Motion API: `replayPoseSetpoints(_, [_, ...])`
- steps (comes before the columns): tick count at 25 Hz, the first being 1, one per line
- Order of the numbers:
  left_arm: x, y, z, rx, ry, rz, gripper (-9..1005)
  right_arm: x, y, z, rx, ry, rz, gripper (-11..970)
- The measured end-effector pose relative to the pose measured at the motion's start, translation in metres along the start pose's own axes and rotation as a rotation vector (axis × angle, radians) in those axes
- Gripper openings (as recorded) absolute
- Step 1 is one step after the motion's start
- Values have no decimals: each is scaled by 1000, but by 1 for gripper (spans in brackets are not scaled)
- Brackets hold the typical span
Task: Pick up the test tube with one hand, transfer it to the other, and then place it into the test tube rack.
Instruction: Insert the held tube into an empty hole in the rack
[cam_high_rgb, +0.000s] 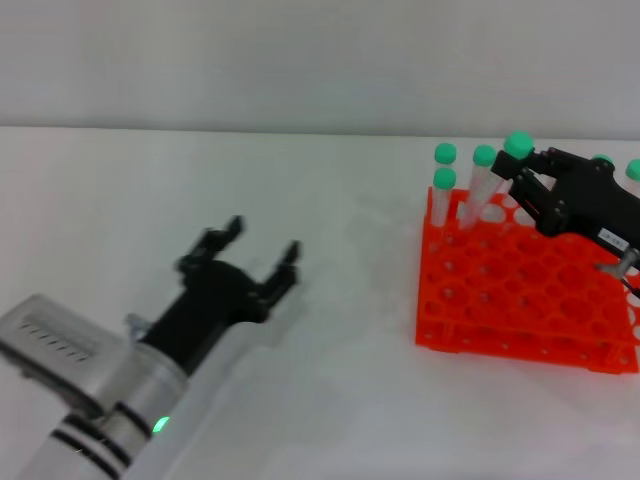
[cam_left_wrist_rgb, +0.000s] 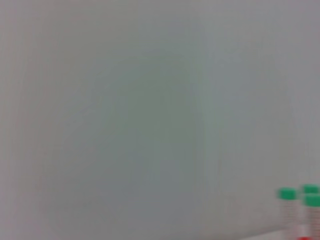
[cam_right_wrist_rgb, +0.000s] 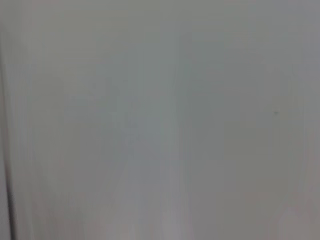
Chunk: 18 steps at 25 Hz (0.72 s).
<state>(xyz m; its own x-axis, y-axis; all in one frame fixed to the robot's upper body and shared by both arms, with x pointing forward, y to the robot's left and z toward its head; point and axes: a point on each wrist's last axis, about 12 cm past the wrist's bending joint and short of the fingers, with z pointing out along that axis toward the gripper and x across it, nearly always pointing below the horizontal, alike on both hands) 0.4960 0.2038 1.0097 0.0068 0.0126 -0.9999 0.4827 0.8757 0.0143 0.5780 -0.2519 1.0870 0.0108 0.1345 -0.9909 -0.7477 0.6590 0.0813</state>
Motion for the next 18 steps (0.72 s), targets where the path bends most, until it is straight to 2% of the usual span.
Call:
replayPoseSetpoints(5, [4,19,-22,-121,-15,-20,772,0,-7,6,52,21,-20,203])
replayPoseSetpoints(9, [5,27,-30,-178,-30,-28,772,-1,-11,10,75,24,-47,203])
replayPoseSetpoints(18, [3,30,-27,-190,-40,-32,771,3,-15,14,104,75,-61,203])
